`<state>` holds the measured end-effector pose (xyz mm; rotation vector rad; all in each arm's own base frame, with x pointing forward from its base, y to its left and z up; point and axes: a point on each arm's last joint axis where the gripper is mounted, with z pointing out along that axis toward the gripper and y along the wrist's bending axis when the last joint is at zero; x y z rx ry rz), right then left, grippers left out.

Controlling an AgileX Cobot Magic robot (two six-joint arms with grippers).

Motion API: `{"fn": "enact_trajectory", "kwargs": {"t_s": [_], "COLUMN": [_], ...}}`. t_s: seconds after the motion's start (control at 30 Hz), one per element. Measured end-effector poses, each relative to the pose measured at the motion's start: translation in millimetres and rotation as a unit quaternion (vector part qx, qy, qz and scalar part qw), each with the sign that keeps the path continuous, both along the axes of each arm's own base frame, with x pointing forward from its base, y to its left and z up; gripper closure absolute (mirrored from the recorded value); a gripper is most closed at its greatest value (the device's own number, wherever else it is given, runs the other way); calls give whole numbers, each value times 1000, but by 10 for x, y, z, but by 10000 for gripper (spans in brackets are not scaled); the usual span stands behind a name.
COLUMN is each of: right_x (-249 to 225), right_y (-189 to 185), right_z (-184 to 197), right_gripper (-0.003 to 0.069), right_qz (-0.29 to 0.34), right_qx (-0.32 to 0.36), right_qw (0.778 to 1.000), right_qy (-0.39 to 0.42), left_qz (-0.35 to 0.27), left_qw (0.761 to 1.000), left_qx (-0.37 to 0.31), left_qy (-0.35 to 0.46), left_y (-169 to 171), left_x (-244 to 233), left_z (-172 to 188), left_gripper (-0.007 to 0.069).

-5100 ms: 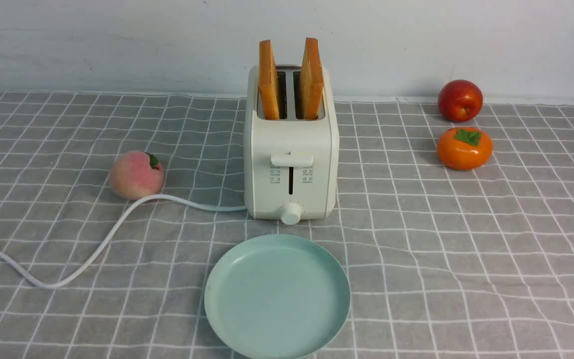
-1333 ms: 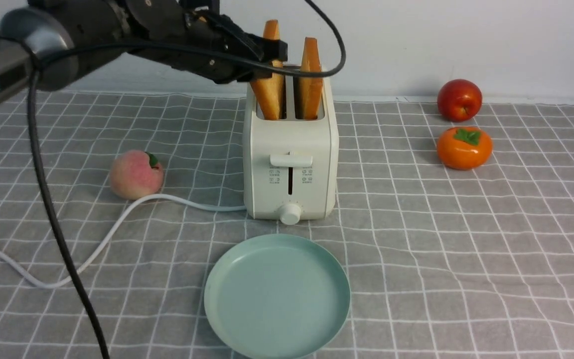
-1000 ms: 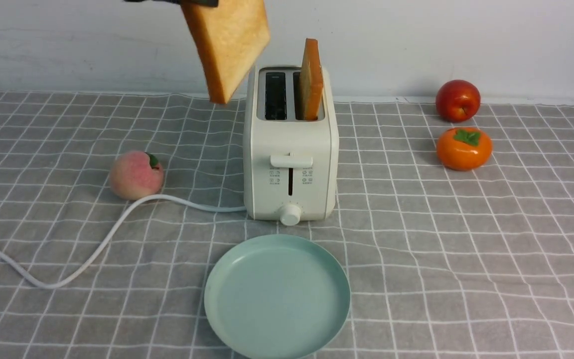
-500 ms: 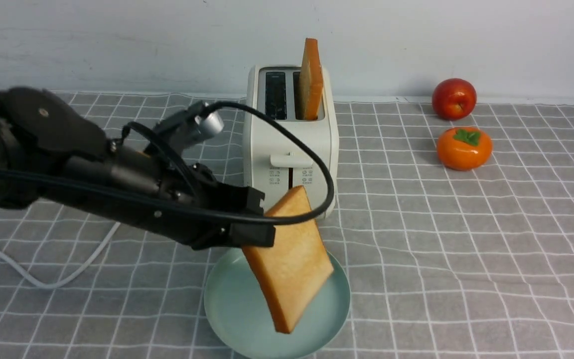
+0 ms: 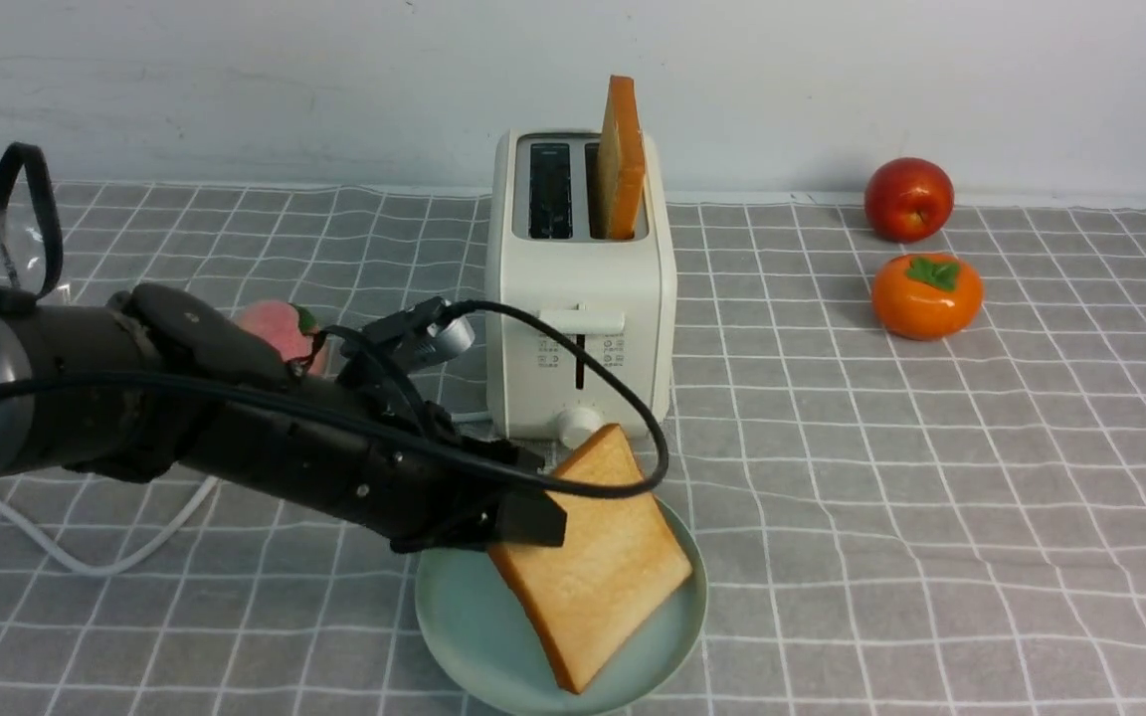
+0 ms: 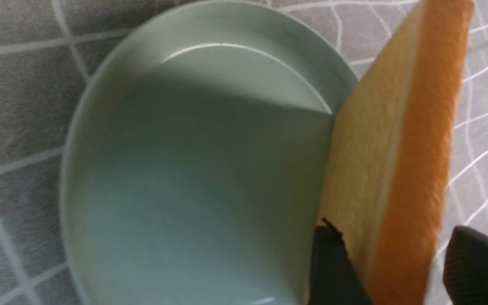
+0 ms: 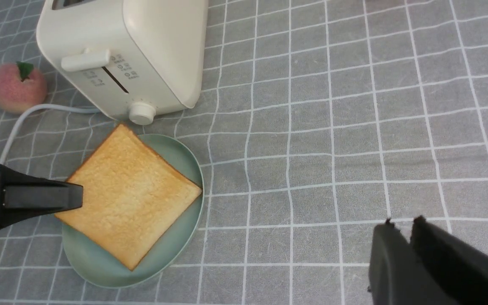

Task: Take toasted bread from bread machine on grey coffee table place on plate.
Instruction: 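Place the slice of bread on the plate with the left gripper, then grasp the toast slice in the toaster and pull it up out of the slot with the right gripper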

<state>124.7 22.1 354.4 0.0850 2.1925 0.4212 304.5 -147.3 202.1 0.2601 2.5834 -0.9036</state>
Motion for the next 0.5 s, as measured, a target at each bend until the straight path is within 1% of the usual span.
{"fn": "enact_trajectory", "kwargs": {"t_s": [0.07, 0.13, 0.2, 0.27, 0.3, 0.37, 0.4, 0.43, 0.47, 0.5], "right_x": [0, 0, -1, -9, -10, 0, 23, 40, 96, 128], "right_y": [0, 0, 0, 0, 1, 2, 7, 8, 19, 25], "right_z": [0, 0, 24, 97, 106, 236, 305, 312, 412, 440], "right_gripper": [581, 578, 574, 572, 571, 570, 570, 570, 568, 568], "right_qz": [0, 2, 7, 11, 11, 13, 17, 18, 25, 30], "right_qx": [0, -3, -11, -16, -16, -19, -19, -18, -14, -12], "right_qw": [1000, 1000, 1000, 1000, 1000, 999, 999, 999, 999, 999], "right_qy": [0, -1, -8, -20, -21, -36, -37, -34, -32, -25], "left_qz": [-5, -3, 5, 24, 24, 50, 63, 67, 79, 85], "left_qw": [1000, 998, 997, 994, 994, 991, 990, 989, 988, 987], "left_qx": [28, 54, 76, 98, 98, 111, 114, 116, 120, 122], "left_qy": [-7, -16, -28, -48, -48, -61, -62, -62, -63, -65], "left_y": [42, 93, 149, 230, 230, 312, 354, 369, 419, 450], "left_x": [-19, -48, -86, -153, -153, -253, -323, -348, -444, -506], "left_z": [19, 83, 186, 361, 361, 561, 663, 696, 806, 863], "left_gripper": [223, 226, 249, 294, 299, 375, 439, 449, 528, 576]}}
